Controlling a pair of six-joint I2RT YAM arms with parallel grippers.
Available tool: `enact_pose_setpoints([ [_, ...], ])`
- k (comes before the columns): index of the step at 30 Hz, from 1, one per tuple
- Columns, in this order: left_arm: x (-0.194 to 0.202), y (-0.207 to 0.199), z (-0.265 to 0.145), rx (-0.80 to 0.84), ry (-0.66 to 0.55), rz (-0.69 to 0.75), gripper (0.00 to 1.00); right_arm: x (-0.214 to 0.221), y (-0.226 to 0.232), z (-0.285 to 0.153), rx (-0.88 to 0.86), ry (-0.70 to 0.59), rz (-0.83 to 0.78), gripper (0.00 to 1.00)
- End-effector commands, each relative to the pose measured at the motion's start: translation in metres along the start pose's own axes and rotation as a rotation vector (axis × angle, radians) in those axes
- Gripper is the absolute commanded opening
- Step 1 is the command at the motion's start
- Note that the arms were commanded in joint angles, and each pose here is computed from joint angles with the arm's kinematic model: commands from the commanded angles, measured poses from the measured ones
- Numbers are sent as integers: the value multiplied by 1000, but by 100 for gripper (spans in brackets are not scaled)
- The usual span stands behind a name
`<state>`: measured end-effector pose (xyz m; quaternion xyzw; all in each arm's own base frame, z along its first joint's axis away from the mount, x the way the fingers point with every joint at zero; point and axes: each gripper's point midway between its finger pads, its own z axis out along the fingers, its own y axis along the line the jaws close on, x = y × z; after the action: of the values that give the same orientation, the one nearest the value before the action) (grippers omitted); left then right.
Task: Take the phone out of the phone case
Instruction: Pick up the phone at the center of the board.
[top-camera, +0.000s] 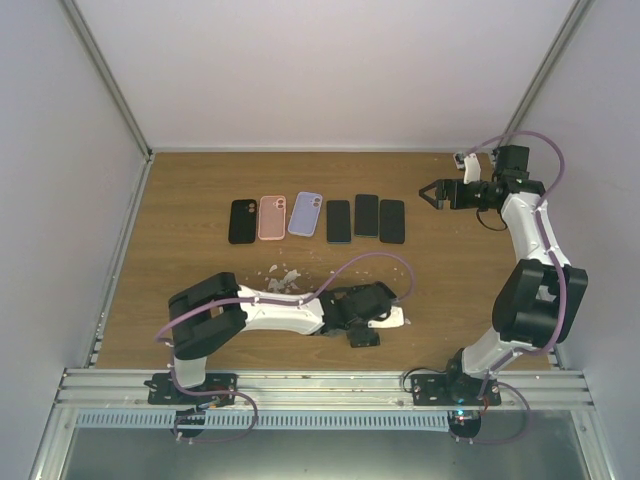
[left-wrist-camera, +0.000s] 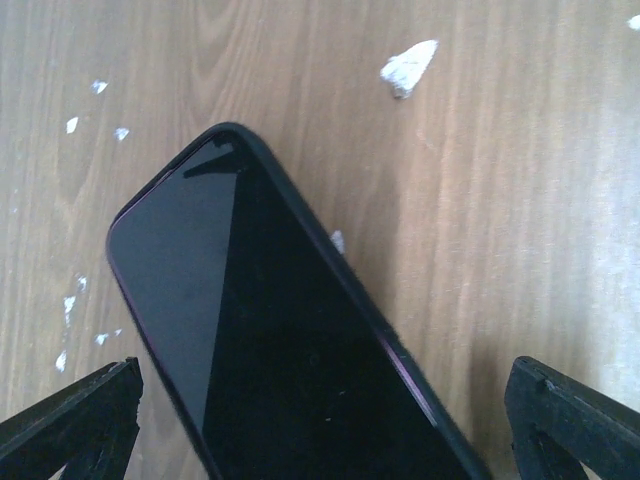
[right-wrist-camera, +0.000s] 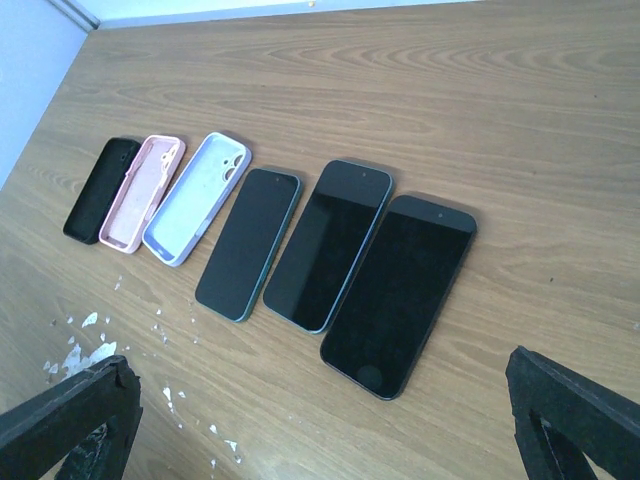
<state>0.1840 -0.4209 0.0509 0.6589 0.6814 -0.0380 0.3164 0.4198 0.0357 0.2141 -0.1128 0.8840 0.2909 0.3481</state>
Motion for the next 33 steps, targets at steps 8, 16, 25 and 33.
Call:
enact_pose_setpoints([
  [8,29,41,14,-22,65,-189,99,-5,4,-8,-1,-29,-7,100],
  [16,45,53,19,124,94,-365,99,-4,3,-8,-5,-29,-7,100],
  [25,35,47,19,229,71,-389,99,-3,4,-7,-14,-28,-5,100],
  [33,35,27,31,286,108,-380,99,-2,6,-7,-22,-28,-3,100],
])
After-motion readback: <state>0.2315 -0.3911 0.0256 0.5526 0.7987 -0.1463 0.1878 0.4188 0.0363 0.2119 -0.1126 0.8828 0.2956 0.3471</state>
